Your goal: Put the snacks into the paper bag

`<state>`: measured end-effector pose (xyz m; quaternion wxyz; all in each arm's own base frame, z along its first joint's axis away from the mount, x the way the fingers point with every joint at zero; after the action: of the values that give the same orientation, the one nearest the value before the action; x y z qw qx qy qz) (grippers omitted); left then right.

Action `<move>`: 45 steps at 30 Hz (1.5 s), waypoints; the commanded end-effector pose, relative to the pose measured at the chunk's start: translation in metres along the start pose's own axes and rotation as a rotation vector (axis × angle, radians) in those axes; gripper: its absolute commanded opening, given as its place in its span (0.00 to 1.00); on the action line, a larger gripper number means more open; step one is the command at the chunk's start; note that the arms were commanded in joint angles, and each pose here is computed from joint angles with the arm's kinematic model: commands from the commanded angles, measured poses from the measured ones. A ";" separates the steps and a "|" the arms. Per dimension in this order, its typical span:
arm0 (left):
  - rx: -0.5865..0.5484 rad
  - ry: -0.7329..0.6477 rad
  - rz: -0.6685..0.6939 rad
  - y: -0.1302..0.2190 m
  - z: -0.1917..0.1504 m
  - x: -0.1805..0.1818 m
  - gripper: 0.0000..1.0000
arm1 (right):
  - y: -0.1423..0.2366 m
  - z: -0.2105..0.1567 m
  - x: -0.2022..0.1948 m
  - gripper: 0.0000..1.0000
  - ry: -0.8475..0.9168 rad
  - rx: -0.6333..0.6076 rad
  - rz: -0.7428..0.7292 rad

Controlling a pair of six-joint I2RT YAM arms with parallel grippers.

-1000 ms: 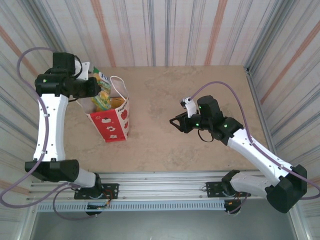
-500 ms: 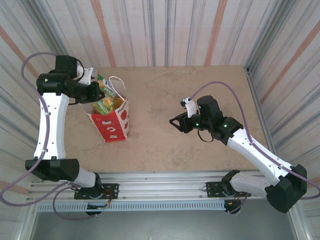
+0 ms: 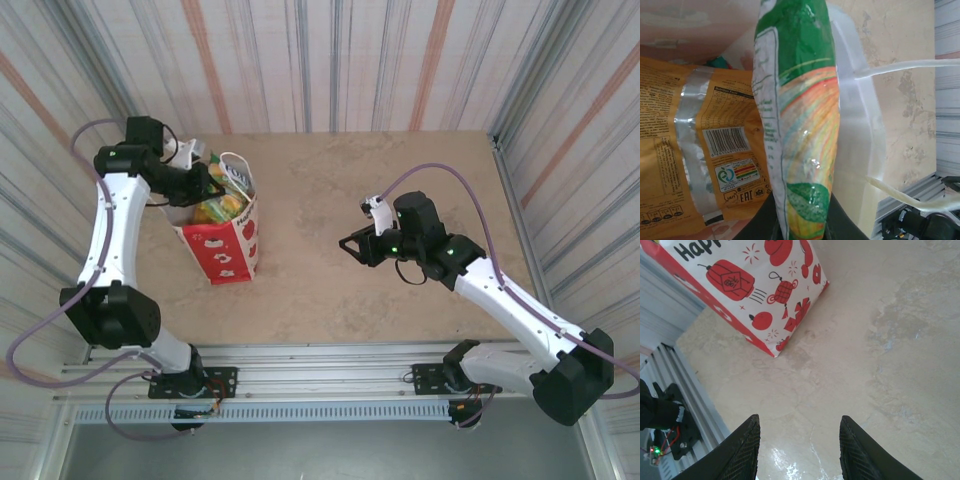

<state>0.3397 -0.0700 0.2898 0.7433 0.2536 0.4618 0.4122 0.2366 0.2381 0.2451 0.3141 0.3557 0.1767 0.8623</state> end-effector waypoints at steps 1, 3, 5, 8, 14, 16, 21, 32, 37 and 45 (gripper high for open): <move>0.017 0.001 0.043 -0.003 -0.004 0.010 0.32 | 0.000 -0.006 -0.002 0.45 -0.023 0.012 -0.007; 0.042 -0.016 0.182 0.004 -0.009 0.027 0.45 | 0.000 -0.007 -0.003 0.44 -0.025 0.015 -0.009; 0.043 -0.046 0.315 0.021 -0.008 0.039 0.49 | 0.001 -0.007 -0.003 0.44 -0.025 0.015 -0.011; 0.011 -0.093 0.429 0.045 -0.003 0.042 0.51 | 0.001 -0.007 -0.003 0.44 -0.025 0.016 -0.011; -0.042 -0.186 0.451 0.062 0.005 0.019 0.46 | 0.000 -0.004 -0.001 0.44 -0.026 0.012 -0.005; -0.035 -0.194 0.410 0.055 0.003 0.010 0.45 | -0.001 -0.003 0.000 0.44 -0.028 0.014 -0.002; 0.022 -0.161 0.339 0.018 -0.005 0.017 0.44 | -0.002 -0.002 0.000 0.44 -0.027 0.014 -0.003; -0.001 -0.186 0.346 0.007 -0.003 0.009 0.52 | 0.001 -0.003 0.000 0.44 -0.028 0.011 -0.015; -0.135 -0.202 0.275 0.050 0.002 -0.027 0.59 | 0.002 0.000 0.001 0.45 -0.023 0.008 -0.015; -0.326 -0.205 0.103 0.085 -0.004 -0.071 0.69 | -0.001 0.001 0.003 0.45 -0.021 0.009 -0.003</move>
<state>0.2919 -0.0727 0.3758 0.7700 0.2403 0.2912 0.5143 0.2363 0.2378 0.2420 0.3161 0.3600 0.1793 0.8593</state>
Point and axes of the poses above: each hand's point on the last joint's axis, 136 mm out from that joint toward the fingers, its own y axis back along the fingers, its own x axis along the line the jaws close on, z = x × y, the point moved 2 cm from there along y, back along the fingers, and after that the axes turned 8 degrees about -y, right-handed, at the moved point
